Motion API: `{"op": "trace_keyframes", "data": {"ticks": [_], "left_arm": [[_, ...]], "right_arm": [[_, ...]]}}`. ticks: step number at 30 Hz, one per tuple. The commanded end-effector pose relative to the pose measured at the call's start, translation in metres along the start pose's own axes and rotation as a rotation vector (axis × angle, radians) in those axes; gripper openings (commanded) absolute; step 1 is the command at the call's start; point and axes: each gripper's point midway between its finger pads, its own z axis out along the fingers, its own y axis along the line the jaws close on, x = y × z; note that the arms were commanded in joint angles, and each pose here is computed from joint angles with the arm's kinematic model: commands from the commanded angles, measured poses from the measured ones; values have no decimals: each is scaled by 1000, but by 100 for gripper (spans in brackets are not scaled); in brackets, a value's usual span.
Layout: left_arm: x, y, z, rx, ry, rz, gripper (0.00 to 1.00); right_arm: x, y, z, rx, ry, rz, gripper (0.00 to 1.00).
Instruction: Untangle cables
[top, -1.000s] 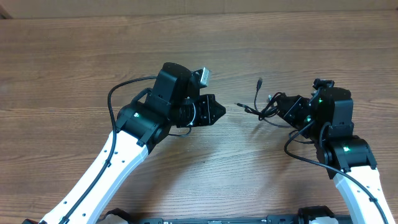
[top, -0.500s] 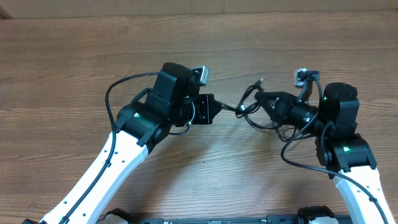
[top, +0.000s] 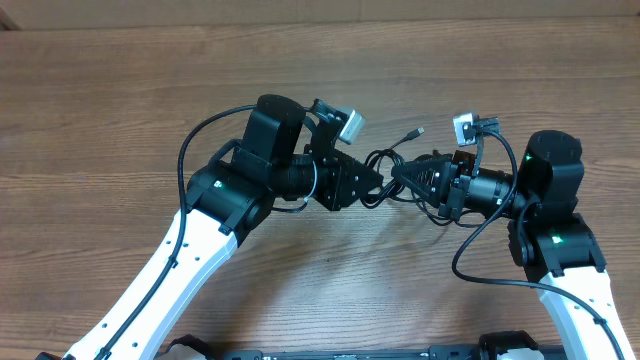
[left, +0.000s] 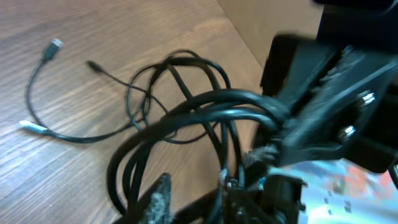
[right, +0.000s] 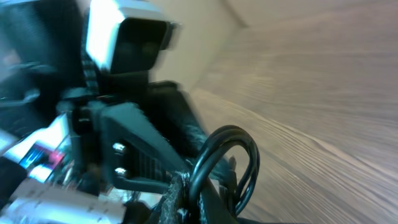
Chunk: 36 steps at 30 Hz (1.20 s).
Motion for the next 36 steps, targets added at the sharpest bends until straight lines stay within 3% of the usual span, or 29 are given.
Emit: {"op": "trace_keyframes", "data": {"ticks": [1,7,11,15,21,26,30,36], "left_arm": [[0,-15,-5,67,11,116,30],[-7,9,-5,-71,-23,113,30],[-8,11,-6,-81,-29,87,27],[-8,18,-7,-117,-35,38,49],[-16,40,-18,-192,-78,-52,53],[-16,37,-18,-173,-64,73,73],[-3,-3,-14,52,-6,286,74],[-4,5,-12,-4,-6,318,74]], "right_arm": [[6,35,-4,-165,50,-79,4],[8,38,-5,-182,59,-77,4],[8,37,-5,-179,58,-77,4],[7,35,-4,-164,52,-75,4],[8,34,-4,-163,54,-67,4],[9,37,-4,-179,62,-68,4],[9,37,-4,-181,63,-67,4],[10,40,-5,-195,70,-65,4]]}}
